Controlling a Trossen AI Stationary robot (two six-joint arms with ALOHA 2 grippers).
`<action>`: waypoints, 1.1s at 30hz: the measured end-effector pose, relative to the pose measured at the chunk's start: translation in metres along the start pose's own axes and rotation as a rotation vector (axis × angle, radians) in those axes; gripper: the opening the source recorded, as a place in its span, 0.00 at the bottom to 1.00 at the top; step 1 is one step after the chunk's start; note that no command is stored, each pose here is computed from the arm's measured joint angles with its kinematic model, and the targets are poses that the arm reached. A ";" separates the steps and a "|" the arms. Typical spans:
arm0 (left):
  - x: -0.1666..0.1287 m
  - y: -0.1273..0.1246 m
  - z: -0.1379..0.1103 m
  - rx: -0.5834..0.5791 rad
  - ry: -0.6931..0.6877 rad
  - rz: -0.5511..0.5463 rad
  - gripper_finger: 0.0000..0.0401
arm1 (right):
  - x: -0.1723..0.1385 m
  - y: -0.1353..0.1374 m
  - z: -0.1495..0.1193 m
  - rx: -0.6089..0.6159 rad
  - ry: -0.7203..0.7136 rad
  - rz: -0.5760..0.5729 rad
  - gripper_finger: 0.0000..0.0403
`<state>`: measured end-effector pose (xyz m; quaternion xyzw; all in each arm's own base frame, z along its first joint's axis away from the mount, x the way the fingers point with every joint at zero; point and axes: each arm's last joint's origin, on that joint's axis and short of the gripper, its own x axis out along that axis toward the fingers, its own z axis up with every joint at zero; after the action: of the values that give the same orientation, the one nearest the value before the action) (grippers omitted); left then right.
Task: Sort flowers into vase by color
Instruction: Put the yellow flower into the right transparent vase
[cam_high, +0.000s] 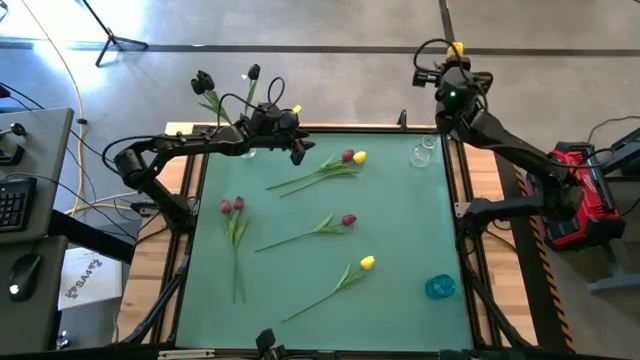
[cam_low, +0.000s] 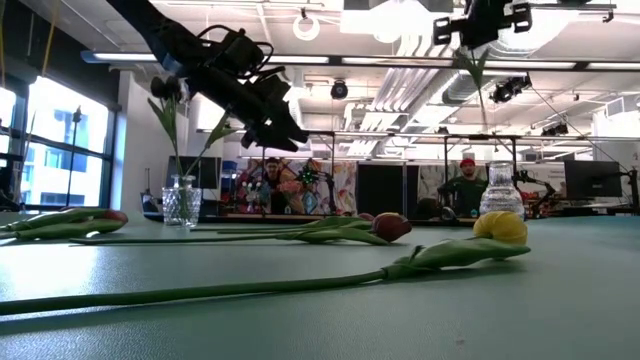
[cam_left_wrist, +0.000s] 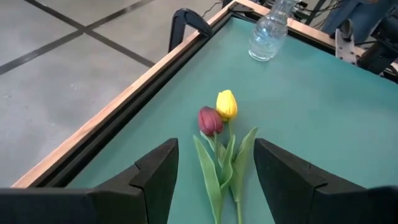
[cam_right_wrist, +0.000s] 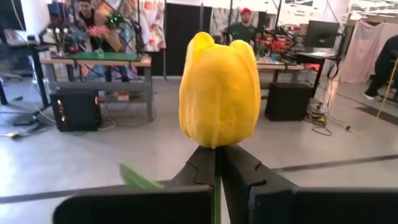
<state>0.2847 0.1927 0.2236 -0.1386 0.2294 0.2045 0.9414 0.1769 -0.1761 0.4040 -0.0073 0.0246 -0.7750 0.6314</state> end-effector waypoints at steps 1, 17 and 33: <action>0.000 0.000 0.000 0.000 0.001 0.000 0.49 | -0.001 -0.001 0.003 0.000 -0.006 0.001 0.00; 0.000 0.000 0.000 0.001 -0.003 0.004 0.49 | -0.005 -0.003 -0.012 -0.071 0.100 -0.031 0.00; 0.000 -0.002 0.001 0.003 -0.008 -0.018 0.49 | -0.016 -0.015 -0.055 0.102 0.495 0.074 0.31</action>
<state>0.2862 0.1912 0.2245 -0.1386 0.2248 0.1962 0.9443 0.1630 -0.1559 0.3504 0.2154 0.1393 -0.7298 0.6337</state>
